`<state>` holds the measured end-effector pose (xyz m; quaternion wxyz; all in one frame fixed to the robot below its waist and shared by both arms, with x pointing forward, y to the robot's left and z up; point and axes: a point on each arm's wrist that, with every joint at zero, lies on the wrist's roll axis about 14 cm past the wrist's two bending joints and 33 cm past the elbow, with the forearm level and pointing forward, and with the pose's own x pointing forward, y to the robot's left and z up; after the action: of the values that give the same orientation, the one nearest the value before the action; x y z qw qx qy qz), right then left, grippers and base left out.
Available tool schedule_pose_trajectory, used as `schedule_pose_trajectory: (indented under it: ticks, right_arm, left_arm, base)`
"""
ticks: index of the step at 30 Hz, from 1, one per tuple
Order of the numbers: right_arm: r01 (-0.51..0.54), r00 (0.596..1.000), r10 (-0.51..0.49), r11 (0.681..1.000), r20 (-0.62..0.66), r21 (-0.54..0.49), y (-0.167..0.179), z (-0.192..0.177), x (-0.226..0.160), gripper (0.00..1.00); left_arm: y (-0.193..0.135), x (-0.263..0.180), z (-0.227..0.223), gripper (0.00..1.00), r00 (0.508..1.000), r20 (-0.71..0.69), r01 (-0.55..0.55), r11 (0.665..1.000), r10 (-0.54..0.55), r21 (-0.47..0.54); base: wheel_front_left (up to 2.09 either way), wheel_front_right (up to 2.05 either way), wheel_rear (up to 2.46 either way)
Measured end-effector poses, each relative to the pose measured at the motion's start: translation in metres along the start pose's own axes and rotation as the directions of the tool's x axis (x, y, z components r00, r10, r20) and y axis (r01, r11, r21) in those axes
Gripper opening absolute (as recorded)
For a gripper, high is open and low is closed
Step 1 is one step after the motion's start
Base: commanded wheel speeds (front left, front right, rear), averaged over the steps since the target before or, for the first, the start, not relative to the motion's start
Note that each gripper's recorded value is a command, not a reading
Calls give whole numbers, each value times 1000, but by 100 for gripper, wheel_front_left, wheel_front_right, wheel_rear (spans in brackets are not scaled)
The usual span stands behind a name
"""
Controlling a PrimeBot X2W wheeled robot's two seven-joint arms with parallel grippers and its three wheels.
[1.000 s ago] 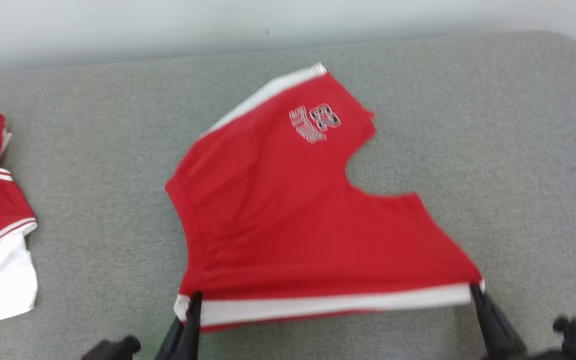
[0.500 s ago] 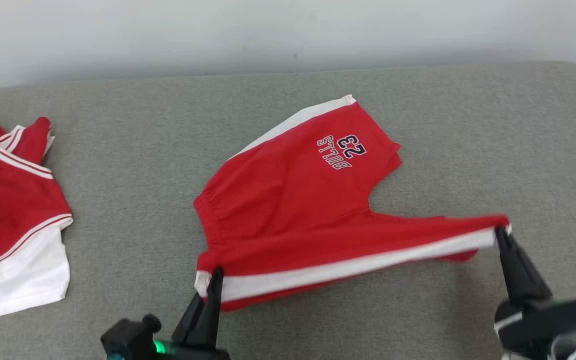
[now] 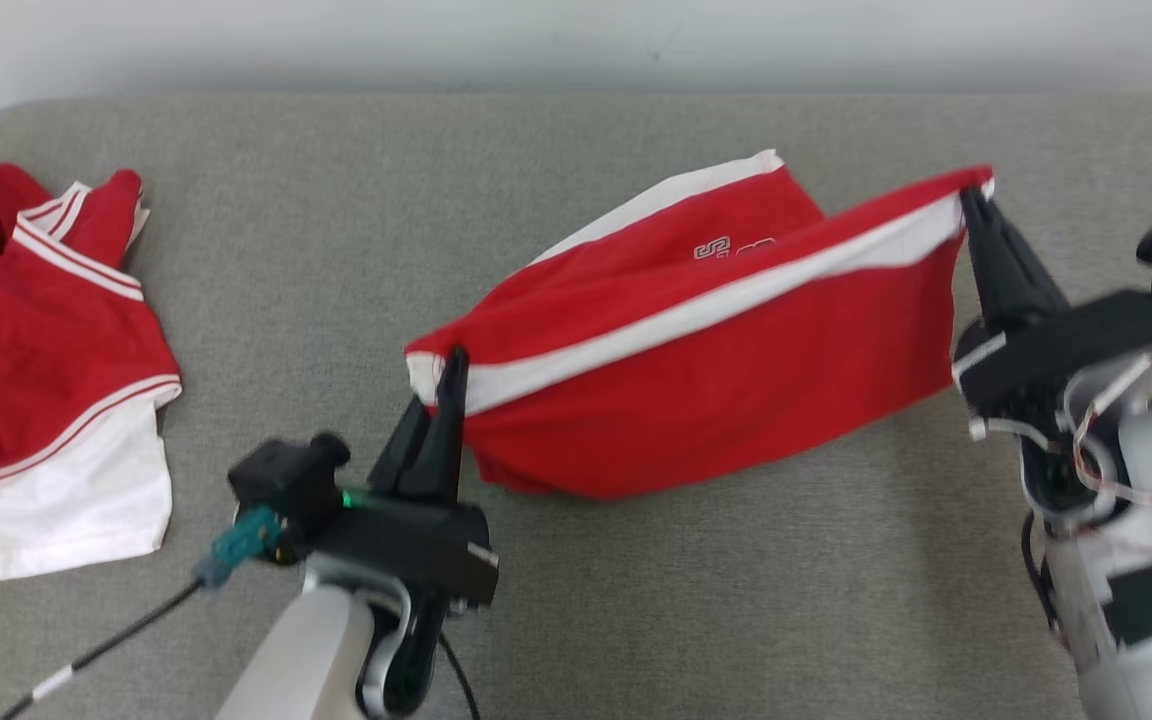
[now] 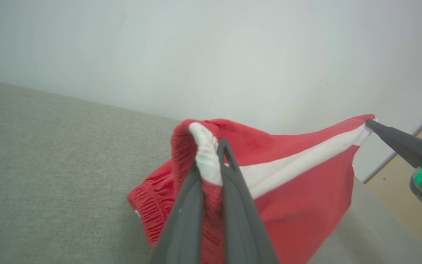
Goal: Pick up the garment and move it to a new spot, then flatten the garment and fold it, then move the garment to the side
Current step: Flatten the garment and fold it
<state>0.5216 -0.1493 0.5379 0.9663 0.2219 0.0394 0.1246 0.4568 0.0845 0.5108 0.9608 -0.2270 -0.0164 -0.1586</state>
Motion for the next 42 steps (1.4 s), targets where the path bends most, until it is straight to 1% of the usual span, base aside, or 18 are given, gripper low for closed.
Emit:
schedule_pose_trajectory:
  ticks: [3, 8, 10, 14, 19, 20, 21, 22, 23, 24, 28, 31, 35, 36, 39, 42]
  right_arm:
    - [17, 999, -17, 1000, -32, -3, -5, -5, 29, 0]
    - [39, 997, -43, 998, -69, -55, -12, -10, 73, 0]
    - [42, 994, -48, 997, -94, -60, -13, -17, 88, 0]
    - [57, 987, -70, 994, -147, -94, -19, -37, 110, 0]
    - [56, 973, -84, 989, -213, -138, -24, -69, 126, 0]
    - [52, 973, -84, 987, -213, -150, -25, -73, 128, 16]
    - [53, 973, -85, 987, -215, -152, -26, -75, 129, 100]
    - [52, 972, -85, 987, -217, -154, -26, -78, 130, 100]
    - [51, 972, -85, 986, -218, -157, -26, -80, 129, 100]
    - [47, 973, -83, 985, -217, -166, -26, -81, 129, 100]
    - [27, 975, -74, 975, -208, -221, -27, -73, 122, 100]
    - [44, 972, -98, 969, -212, -244, -41, -70, 107, 100]
    - [51, 968, -112, 964, -225, -259, -49, -70, 93, 100]
    - [55, 965, -119, 964, -234, -262, -52, -71, 84, 100]
    - [57, 956, -128, 963, -263, -262, -55, -76, 71, 100]
    - [63, 948, -138, 964, -287, -257, -58, -82, 62, 100]
  left_arm:
    - [10, 16, 3, 0, 1000, 7, -20, 1000, 20, 7]
    - [33, 33, -2, 0, 997, -21, -67, 997, 68, 32]
    - [42, 39, -5, 0, 996, -31, -85, 996, 86, 38]
    - [51, 51, -7, 0, 995, -41, -89, 996, 90, 29]
    - [59, 56, -25, 0, 990, -96, -99, 995, 100, 18]
    - [61, 56, -28, 0, 989, -105, -103, 994, 104, 21]
    - [63, 57, -30, 17, 988, -110, -107, 994, 110, 26]
    - [64, 57, -30, 53, 987, -114, -110, 993, 114, 36]
    - [64, 58, -29, 100, 987, -112, -109, 992, 116, 62]
    - [63, 59, -27, 100, 988, -107, -101, 990, 111, 95]
    - [58, 55, -18, 100, 991, -76, -100, 988, 109, 119]
    - [62, 40, -16, 100, 988, -62, -135, 985, 142, 112]
    - [65, 24, -13, 100, 984, -45, -167, 980, 173, 107]
    - [71, 13, -5, 100, 979, -16, -202, 973, 205, 108]
    - [77, -4, 10, 100, 969, 39, -247, 961, 244, 128]
    - [79, -19, 28, 100, 962, 96, -271, 943, 257, 195]
  base:
    - [0, 0, 0]
    - [0, 0, 0]
    - [0, 0, 0]
    - [0, 0, 0]
    - [0, 0, 0]
    - [0, 0, 0]
    - [0, 0, 0]
    - [0, 0, 0]
    - [0, 0, 0]
    - [0, 0, 0]
    - [0, 0, 0]
    - [0, 0, 0]
    - [0, 0, 0]
    - [0, 0, 0]
    - [0, 0, 0]
    - [0, 0, 0]
